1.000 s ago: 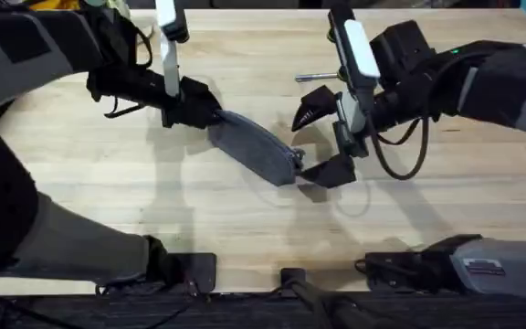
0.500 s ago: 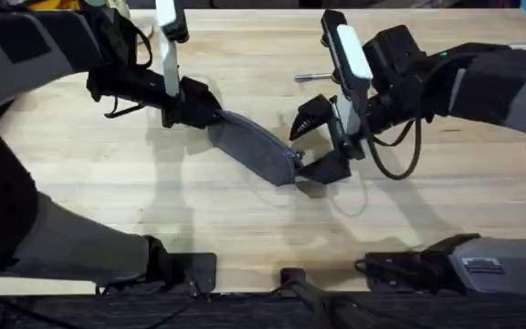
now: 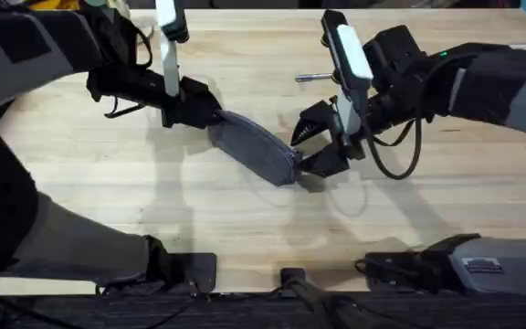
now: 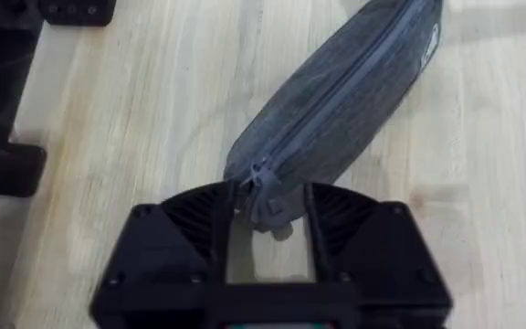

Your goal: Unzip the bag, pick up the pens from the table one at a time and place them inside, then zip the bag closed.

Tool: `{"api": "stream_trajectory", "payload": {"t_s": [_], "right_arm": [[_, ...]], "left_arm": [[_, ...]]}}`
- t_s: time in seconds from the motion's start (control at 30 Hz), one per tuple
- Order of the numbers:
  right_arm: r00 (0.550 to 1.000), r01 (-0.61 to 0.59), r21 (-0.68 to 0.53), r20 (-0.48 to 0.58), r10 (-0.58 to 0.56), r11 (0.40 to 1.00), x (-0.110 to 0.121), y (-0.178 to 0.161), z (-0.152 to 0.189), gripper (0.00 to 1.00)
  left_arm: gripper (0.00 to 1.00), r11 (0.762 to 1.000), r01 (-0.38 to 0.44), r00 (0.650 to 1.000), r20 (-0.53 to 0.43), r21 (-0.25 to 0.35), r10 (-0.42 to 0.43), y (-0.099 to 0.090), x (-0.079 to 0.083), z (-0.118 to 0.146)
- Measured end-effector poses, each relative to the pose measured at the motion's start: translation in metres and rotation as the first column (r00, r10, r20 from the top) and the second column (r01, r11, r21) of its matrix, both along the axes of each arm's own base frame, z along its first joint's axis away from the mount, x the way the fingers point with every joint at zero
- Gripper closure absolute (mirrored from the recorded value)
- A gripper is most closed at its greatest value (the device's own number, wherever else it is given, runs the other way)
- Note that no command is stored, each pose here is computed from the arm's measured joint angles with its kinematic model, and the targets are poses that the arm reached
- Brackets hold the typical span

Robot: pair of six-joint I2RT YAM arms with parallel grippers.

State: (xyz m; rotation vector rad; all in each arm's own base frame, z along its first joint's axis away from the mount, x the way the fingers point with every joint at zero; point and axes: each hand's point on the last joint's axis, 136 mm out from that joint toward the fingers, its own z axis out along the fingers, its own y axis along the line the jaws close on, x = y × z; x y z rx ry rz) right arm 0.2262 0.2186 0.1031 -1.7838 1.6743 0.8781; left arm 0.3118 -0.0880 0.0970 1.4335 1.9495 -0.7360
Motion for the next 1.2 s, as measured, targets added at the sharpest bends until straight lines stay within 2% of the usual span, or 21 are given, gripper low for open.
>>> {"api": "stream_trajectory", "payload": {"t_s": [0.03, 0.13, 0.17, 0.23, 0.27, 0.7, 0.97, 1.2], "right_arm": [[1.000, 0.000, 0.000, 0.000, 0.000, 1.000, 0.000, 0.000, 0.000, 0.538], [1.000, -0.002, 0.000, 0.001, 0.002, 1.000, -0.001, 0.000, 0.000, 0.664], [1.000, -0.002, 0.001, 0.004, 0.002, 1.000, 0.000, 0.000, 0.001, 0.719], [1.000, -0.001, 0.003, 0.009, 0.001, 1.000, -0.001, 0.000, 0.003, 0.928], [1.000, -0.002, 0.004, 0.013, 0.002, 1.000, -0.001, 0.000, 0.005, 0.957], [1.000, 0.006, 0.004, 0.010, -0.006, 1.000, -0.001, -0.001, 0.007, 0.968], [0.997, 0.009, 0.025, 0.075, -0.011, 1.000, -0.001, -0.001, 0.025, 0.969], [0.996, 0.011, 0.024, 0.086, -0.013, 1.000, -0.003, 0.001, 0.029, 0.969]], "left_arm": [[0.959, 1.000, 0.000, 1.000, 0.000, 0.000, 0.000, 0.000, 0.000, 0.000], [0.959, 1.000, 0.000, 1.000, 0.000, 0.000, 0.000, 0.000, 0.000, 0.000], [0.959, 1.000, 0.000, 1.000, 0.000, 0.000, 0.000, 0.000, 0.000, 0.000], [0.959, 1.000, 0.000, 1.000, 0.000, 0.000, 0.000, 0.000, 0.000, 0.000], [0.959, 1.000, 0.000, 1.000, 0.000, 0.000, 0.000, 0.000, 0.000, 0.000], [0.959, 1.000, -0.001, 1.000, -0.001, 0.000, 0.001, 0.000, 0.000, 0.000], [0.959, 1.000, -0.003, 1.000, -0.001, 0.000, 0.003, 0.001, 0.000, 0.000], [0.959, 1.000, -0.003, 1.000, -0.001, 0.000, 0.003, 0.001, 0.000, 0.000]]}}
